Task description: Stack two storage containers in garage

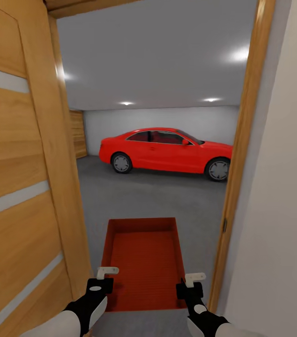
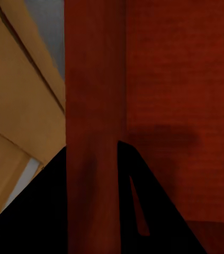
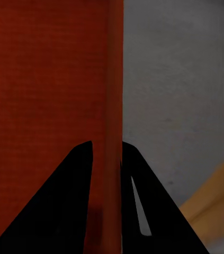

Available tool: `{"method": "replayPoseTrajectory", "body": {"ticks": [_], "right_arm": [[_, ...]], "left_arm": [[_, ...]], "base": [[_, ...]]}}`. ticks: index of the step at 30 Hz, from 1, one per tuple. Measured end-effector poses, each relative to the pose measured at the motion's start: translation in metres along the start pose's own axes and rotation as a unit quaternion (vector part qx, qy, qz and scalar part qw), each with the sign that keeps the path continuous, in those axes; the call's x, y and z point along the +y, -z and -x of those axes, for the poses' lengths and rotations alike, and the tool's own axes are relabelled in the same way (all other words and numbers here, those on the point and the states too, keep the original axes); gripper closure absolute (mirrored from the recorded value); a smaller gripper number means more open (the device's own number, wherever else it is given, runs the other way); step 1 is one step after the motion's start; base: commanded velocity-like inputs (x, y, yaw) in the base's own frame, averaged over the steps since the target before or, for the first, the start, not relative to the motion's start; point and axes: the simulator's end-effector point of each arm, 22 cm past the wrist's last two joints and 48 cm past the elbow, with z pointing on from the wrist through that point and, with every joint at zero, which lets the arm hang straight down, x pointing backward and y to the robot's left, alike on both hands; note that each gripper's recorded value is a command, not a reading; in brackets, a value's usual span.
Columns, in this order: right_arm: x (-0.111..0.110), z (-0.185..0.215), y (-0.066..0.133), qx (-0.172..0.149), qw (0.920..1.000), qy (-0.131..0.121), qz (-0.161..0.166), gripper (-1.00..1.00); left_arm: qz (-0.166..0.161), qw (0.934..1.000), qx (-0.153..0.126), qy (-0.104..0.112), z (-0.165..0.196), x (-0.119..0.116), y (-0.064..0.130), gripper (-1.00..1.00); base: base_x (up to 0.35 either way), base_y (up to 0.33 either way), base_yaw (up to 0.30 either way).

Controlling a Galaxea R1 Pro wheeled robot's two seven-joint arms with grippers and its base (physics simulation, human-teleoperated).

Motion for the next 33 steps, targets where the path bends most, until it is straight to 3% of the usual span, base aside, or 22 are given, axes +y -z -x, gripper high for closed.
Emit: {"method": "replayPoseTrajectory", "body": {"ticks": [16, 33], "right_arm": [[0.0, 0.0001, 0.0, 0.0, 1.0, 0.0, 0.0, 1.0], [0.0002, -0.0005, -0.0004, 0.001, 1.0, 0.001, 0.0, 1.0]], "left_arm": [[0.0, 1.0, 0.0, 0.0, 0.0001, 0.0, 0.0, 1.0], [0.0, 1.0, 0.001, 0.0, -0.001, 0.0, -0.0004, 1.0]], "base": [[0.242, 0.205, -0.272], [0.055, 0.043, -0.018]]}}
